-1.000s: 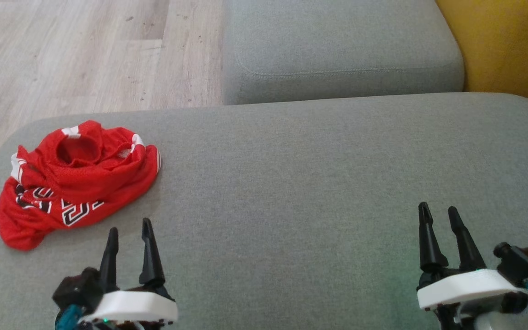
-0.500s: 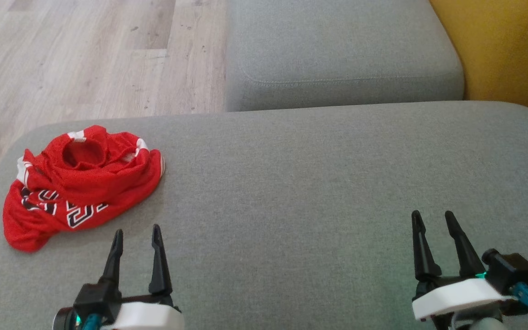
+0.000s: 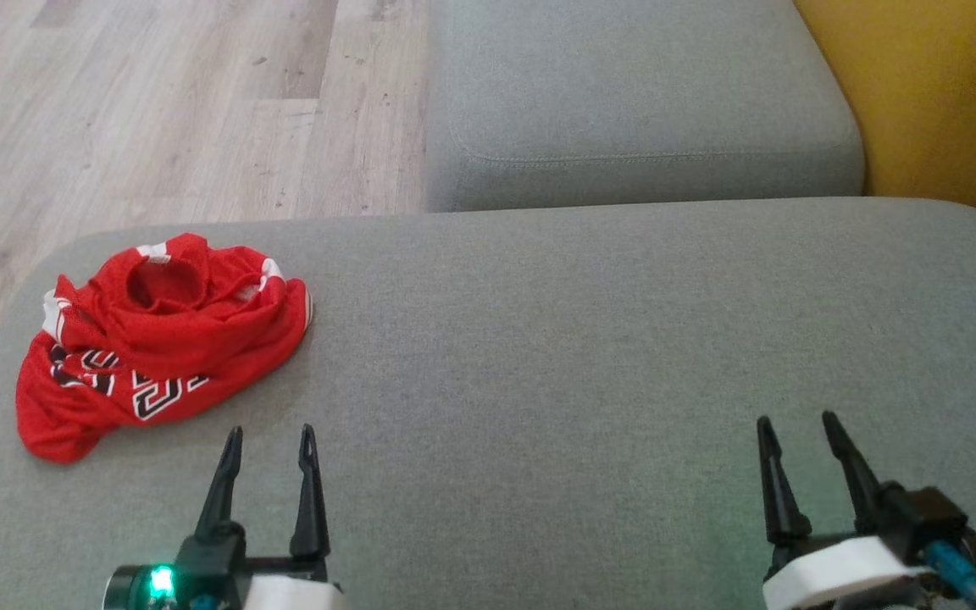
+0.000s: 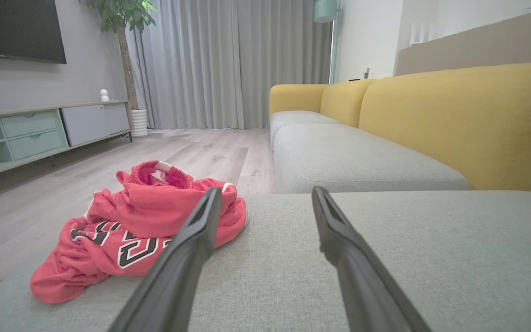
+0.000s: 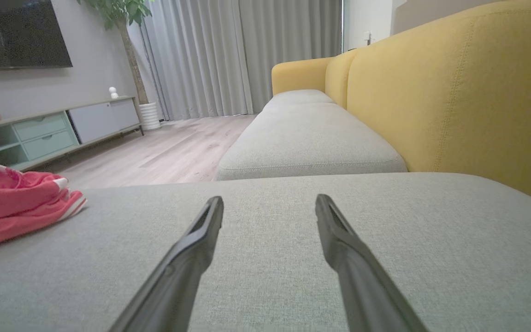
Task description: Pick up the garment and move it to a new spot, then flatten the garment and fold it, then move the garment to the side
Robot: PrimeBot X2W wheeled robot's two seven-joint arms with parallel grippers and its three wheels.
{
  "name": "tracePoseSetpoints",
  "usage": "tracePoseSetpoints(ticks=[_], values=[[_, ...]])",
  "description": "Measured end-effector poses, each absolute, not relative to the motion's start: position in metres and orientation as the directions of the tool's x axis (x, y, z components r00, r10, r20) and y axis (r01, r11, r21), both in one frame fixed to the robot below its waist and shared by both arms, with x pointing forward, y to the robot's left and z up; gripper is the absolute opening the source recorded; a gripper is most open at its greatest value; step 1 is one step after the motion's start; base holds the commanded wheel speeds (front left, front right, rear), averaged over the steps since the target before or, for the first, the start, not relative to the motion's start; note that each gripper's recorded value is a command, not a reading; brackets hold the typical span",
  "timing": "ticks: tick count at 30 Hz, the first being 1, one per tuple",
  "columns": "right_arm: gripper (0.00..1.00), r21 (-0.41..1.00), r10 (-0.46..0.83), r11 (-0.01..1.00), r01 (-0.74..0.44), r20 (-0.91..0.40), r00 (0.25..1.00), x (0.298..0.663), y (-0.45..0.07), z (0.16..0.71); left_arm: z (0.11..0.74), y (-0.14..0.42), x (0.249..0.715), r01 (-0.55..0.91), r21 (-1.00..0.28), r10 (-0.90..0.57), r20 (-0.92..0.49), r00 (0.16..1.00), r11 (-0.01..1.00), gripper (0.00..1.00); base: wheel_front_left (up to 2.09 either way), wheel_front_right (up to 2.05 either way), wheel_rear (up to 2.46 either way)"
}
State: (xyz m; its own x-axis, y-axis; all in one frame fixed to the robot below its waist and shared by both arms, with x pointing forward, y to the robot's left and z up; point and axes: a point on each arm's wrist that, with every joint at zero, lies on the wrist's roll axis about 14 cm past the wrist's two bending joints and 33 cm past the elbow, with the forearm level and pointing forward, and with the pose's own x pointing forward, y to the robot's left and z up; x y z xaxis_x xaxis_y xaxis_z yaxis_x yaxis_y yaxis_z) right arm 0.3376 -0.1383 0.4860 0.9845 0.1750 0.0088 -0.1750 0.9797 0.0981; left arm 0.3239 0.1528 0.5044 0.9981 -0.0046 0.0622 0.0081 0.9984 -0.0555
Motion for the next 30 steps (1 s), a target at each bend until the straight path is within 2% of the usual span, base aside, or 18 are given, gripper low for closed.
tracePoseSetpoints(ticks=[8, 20, 30], values=[[1.00, 0.025, 0.192, 0.981, -0.191, -0.011, 0.981, 0.334, -0.136, 0.478, 0.496, 0.151, 0.319, 0.016, 0.025, -0.017, 0.054, 0.998, 1.000, 1.00, 0.00, 0.00, 0.00], [1.00, 0.027, 0.189, 0.982, -0.188, -0.032, 0.981, 0.334, -0.137, 0.472, 0.480, 0.159, 0.318, 0.005, 0.017, -0.005, 0.003, 1.000, 1.000, 1.00, 0.00, 0.00, 0.00], [1.00, 0.022, 0.268, 0.963, -0.267, -0.033, 0.963, 0.345, -0.112, 0.473, 0.479, 0.188, 0.304, -0.105, 0.014, 0.105, 0.003, 0.994, 0.994, 1.00, 0.00, 0.00, 0.00]])
